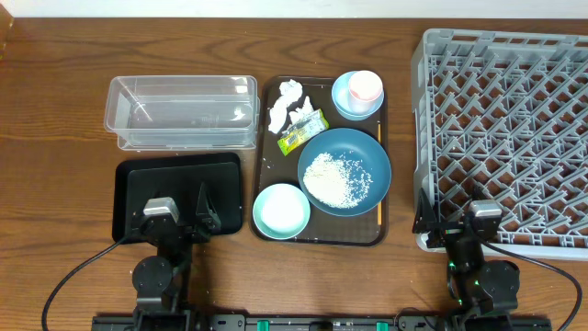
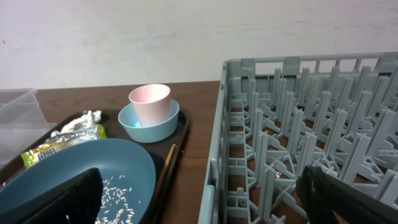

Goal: Sort waste into correct bins and load items into the dishwasher rack

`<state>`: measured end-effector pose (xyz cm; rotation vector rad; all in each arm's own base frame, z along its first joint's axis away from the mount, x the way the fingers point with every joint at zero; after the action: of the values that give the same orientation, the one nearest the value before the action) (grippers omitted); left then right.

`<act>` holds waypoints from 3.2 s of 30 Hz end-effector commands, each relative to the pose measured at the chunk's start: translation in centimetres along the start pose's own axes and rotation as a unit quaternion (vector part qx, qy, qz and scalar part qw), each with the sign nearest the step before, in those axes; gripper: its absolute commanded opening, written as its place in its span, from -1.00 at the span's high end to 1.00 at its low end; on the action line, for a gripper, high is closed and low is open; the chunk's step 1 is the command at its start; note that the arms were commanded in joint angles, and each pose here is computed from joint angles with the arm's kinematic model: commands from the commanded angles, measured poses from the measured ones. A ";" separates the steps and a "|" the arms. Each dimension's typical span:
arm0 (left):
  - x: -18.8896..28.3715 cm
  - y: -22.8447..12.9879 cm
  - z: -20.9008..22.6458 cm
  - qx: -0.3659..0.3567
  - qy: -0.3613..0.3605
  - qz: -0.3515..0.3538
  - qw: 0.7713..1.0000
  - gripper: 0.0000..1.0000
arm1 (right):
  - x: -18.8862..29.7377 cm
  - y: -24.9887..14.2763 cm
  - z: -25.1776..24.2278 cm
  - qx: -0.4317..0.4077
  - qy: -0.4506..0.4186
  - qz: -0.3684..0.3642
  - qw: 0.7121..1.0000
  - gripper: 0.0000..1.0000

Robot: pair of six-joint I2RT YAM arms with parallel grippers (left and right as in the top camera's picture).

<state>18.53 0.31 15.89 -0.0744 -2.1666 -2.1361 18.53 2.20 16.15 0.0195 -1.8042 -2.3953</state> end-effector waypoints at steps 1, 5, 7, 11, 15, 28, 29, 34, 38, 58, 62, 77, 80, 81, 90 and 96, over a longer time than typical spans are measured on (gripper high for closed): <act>-0.1 -1.5 0.4 -0.006 0.016 0.030 0.999 -0.89 | 0.0 -0.1 0.0 -0.007 0.000 0.001 1.000 -0.99; -0.1 -1.5 0.4 -0.006 0.016 0.030 0.999 -0.89 | 0.0 -0.1 0.0 -0.007 0.000 0.002 1.000 -0.98; -0.1 -1.5 0.4 -0.006 0.016 0.030 0.999 -0.89 | 0.0 -0.1 0.0 -0.007 0.000 0.001 1.000 -0.98; -0.1 -1.5 0.4 -0.006 0.016 0.030 0.999 -0.89 | 0.0 -0.1 0.0 -0.007 0.000 0.002 1.000 -0.98; -0.1 -1.5 0.4 -0.006 0.016 0.030 0.999 -0.89 | 0.0 -0.1 0.0 -0.007 0.000 0.001 1.000 -0.98; -0.1 -1.5 0.4 -0.006 0.016 0.030 0.999 -0.89 | 0.0 -0.1 0.0 -0.007 0.000 0.002 1.000 -0.99; -0.1 -1.5 0.4 -0.006 0.016 0.030 0.999 -0.89 | 0.0 -0.1 0.0 -0.007 0.000 0.002 1.000 -0.98; -0.1 -1.5 0.4 -0.006 0.016 0.030 0.999 -0.89 | 0.0 -0.1 0.0 -0.007 0.000 0.002 1.000 -0.98; -0.1 -1.5 0.4 -0.006 0.016 0.030 0.999 -0.89 | 0.0 -0.1 0.0 -0.007 0.000 0.002 1.000 -0.99; -0.1 -1.5 0.4 -0.006 0.016 0.030 0.999 -0.89 | 0.0 -0.1 0.0 -0.007 0.000 0.002 1.000 -0.98; -0.1 -1.5 0.4 -0.006 0.016 0.030 0.999 -0.89 | 0.0 -0.1 0.0 -0.007 0.000 0.002 1.000 -0.98; 1.0 -0.3 -4.9 0.239 -0.219 0.056 0.944 -0.89 | 0.0 -0.1 0.0 -0.007 0.000 0.002 1.000 -0.98; 1.3 0.8 -5.4 0.245 -0.249 0.037 0.936 -0.89 | 0.0 -0.1 0.0 -0.007 0.000 0.002 1.000 -0.99; 1.5 1.5 -5.6 0.239 -0.262 0.024 0.935 -0.89 | 0.0 -0.1 0.0 -0.007 0.000 0.002 1.000 -0.98; 3.9 8.7 -5.7 0.154 -0.281 -0.074 0.944 -0.89 | 0.0 -0.1 0.0 -0.007 0.000 0.002 1.000 -0.98; 3.5 11.0 -4.1 0.105 -0.181 0.047 0.977 -0.89 | 0.0 -0.1 0.0 -0.007 0.000 0.002 1.000 -0.99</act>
<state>15.75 -4.75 25.56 -0.6525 -2.6988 -1.8475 18.54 2.20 16.14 0.0191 -1.8040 -2.3951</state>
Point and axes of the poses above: each gripper's point midway between its finger pads, its own x axis back along the fingers, its own z axis along the line the jaws close on, y = z × x, the point moved 6 cm from there along x, back along the fingers, and after that the axes turned 9 degrees about -x, right-handed, at the moved point
